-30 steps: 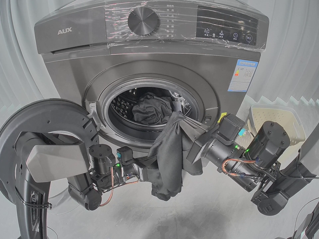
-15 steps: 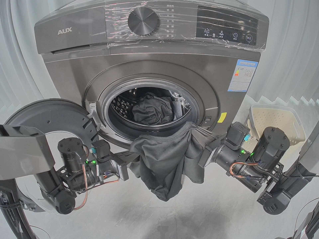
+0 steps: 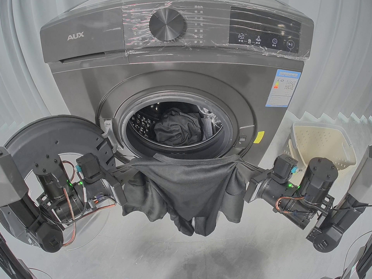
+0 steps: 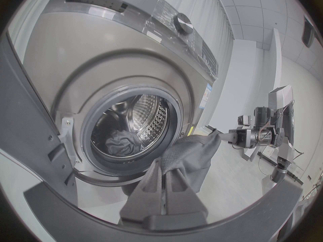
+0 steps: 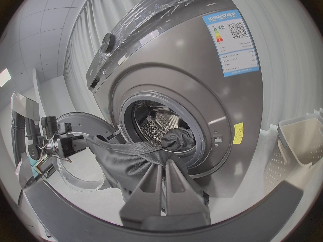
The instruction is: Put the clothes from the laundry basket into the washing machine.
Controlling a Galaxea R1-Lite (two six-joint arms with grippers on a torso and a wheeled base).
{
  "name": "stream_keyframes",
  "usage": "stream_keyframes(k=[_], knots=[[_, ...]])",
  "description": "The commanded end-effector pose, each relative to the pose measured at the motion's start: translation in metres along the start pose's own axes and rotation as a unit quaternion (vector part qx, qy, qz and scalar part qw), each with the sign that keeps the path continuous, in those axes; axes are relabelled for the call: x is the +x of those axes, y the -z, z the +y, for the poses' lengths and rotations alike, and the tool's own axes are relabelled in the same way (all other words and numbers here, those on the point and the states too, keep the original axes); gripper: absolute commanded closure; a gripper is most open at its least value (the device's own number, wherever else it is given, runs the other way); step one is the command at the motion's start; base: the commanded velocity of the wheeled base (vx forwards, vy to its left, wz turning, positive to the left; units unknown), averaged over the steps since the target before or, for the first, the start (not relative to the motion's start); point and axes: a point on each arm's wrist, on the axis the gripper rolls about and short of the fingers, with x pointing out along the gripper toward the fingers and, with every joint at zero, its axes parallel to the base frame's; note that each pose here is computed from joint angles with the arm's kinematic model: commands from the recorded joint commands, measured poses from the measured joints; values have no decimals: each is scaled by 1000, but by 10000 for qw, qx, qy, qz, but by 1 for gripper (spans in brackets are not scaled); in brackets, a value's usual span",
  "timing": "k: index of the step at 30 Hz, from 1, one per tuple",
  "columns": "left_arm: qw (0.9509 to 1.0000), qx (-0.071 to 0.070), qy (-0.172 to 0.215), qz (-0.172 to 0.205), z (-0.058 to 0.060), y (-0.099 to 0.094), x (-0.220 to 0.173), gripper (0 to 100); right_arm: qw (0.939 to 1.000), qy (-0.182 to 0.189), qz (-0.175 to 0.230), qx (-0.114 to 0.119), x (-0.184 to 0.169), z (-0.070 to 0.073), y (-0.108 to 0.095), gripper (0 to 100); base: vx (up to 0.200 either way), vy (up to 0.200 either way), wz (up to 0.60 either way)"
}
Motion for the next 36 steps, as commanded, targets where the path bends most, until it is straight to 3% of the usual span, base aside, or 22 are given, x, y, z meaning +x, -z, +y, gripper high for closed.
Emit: stream_keyframes(k=[1,7,8,12,14,18,36], knots=[[9995,99,-95,-286,-3,-17,-18,100,9999,43,149,75,-3,-1,7,100,0,0,0],[9983,112,-183,-548,-4,-31,-33,100,9994,-35,251,227,-6,4,11,100,0,0,0],[9981,136,-174,-569,-5,-33,-34,100,9992,-157,262,258,-6,11,12,100,0,0,0],[9975,169,-195,-662,-5,-37,-36,100,9991,-331,73,273,0,23,6,100,0,0,0],[9968,194,-282,-718,-2,-40,-38,100,9993,-232,-87,280,6,27,2,100,0,0,0],[9962,213,-377,-758,2,-42,-43,100,9987,27,-379,340,15,30,-6,100,0,0,0],[9917,343,-317,-1195,-6,-62,-53,100,9948,-86,-930,408,4,34,-39,100,0,0,0]])
